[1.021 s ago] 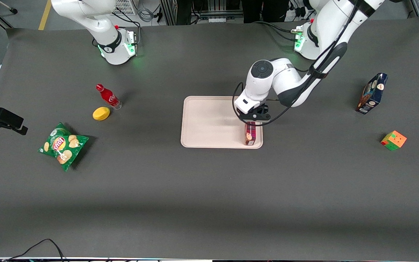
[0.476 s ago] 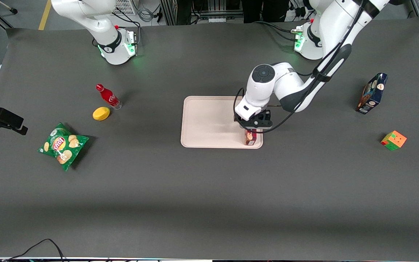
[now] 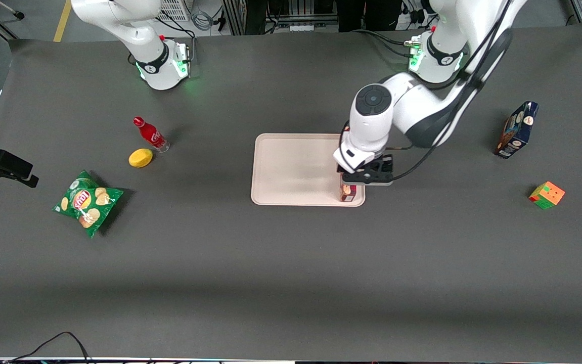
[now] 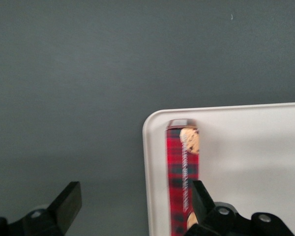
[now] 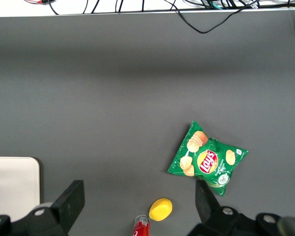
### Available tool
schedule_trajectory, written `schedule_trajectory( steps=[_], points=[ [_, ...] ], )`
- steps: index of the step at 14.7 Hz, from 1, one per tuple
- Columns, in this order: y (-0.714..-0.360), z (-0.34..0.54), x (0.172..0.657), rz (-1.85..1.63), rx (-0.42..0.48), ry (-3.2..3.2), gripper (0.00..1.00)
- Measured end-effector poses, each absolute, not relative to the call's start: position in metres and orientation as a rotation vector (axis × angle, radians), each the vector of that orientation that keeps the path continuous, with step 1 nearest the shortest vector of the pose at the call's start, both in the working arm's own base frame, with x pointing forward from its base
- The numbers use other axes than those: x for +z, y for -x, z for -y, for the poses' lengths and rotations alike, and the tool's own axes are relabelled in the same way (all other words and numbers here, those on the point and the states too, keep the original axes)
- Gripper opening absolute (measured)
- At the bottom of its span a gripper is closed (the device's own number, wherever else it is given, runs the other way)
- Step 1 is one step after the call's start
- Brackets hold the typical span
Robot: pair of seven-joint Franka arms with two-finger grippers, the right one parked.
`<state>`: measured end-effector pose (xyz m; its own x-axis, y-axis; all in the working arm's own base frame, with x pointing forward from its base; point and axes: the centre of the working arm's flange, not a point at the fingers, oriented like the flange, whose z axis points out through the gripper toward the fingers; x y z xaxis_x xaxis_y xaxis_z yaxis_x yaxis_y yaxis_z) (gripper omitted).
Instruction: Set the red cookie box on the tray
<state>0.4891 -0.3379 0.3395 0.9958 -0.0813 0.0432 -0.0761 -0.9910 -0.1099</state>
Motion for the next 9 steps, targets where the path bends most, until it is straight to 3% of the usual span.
schedule_trajectory(
  steps=[3,6,9],
  points=[
    [-0.514,0.303,0.458,-0.213,0.089,2.955,1.00],
    [-0.524,0.266,0.551,-0.235,0.077,2.952,1.00],
    [-0.525,0.205,0.599,-0.187,0.073,3.057,1.00]
  ],
)
